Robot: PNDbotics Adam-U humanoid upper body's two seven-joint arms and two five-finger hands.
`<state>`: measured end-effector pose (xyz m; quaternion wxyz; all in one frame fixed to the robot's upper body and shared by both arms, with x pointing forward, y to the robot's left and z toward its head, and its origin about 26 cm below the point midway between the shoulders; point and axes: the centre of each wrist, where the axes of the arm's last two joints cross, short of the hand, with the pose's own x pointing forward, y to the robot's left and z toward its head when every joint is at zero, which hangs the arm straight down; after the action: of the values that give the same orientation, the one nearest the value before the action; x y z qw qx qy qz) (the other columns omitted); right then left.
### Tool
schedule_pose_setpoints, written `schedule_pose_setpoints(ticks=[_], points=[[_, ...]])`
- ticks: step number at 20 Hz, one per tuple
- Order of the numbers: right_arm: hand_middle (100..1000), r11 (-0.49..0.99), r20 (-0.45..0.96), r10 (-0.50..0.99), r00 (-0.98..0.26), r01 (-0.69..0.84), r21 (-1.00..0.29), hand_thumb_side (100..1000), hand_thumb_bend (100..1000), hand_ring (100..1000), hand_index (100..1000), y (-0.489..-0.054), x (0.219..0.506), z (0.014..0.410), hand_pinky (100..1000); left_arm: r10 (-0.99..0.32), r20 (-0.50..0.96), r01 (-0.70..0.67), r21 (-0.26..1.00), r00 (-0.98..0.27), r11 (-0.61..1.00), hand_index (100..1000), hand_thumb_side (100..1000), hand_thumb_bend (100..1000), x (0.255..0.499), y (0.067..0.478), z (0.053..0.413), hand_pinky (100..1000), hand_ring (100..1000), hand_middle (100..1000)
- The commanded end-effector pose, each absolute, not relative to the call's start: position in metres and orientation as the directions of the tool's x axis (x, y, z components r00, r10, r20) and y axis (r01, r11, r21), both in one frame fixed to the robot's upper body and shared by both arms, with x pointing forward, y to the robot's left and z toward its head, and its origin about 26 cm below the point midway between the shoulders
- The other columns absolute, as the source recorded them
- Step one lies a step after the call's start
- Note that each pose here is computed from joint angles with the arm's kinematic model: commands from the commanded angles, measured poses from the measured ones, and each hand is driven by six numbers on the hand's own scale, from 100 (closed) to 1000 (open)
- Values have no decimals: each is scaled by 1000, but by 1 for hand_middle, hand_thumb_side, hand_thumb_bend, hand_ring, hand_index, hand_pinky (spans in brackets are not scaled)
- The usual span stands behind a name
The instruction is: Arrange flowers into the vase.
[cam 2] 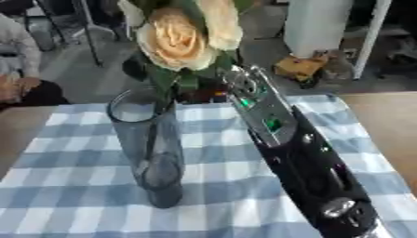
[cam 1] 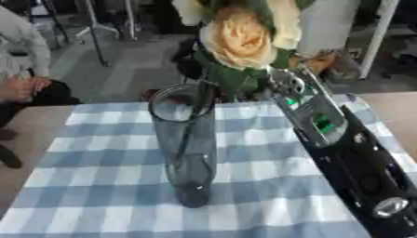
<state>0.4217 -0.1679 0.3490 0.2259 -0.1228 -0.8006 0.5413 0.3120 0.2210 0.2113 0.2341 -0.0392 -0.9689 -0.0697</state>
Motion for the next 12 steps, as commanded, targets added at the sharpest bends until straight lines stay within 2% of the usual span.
schedule_pose_setpoints(ticks=[1,12], points=[[365,376,187,436,-880,-10,-927,1000,517,1000,841,-173,415,361,905,40,438,108,130,-898,986,820,1000,100,309,222,218,387,612,722],[434,325,163,426,-890,-17,-945,1000,606,1000,889,-177,415,359,928,41,435,108,131,-899,985,820,1000,100,309,221,219,384,612,724]])
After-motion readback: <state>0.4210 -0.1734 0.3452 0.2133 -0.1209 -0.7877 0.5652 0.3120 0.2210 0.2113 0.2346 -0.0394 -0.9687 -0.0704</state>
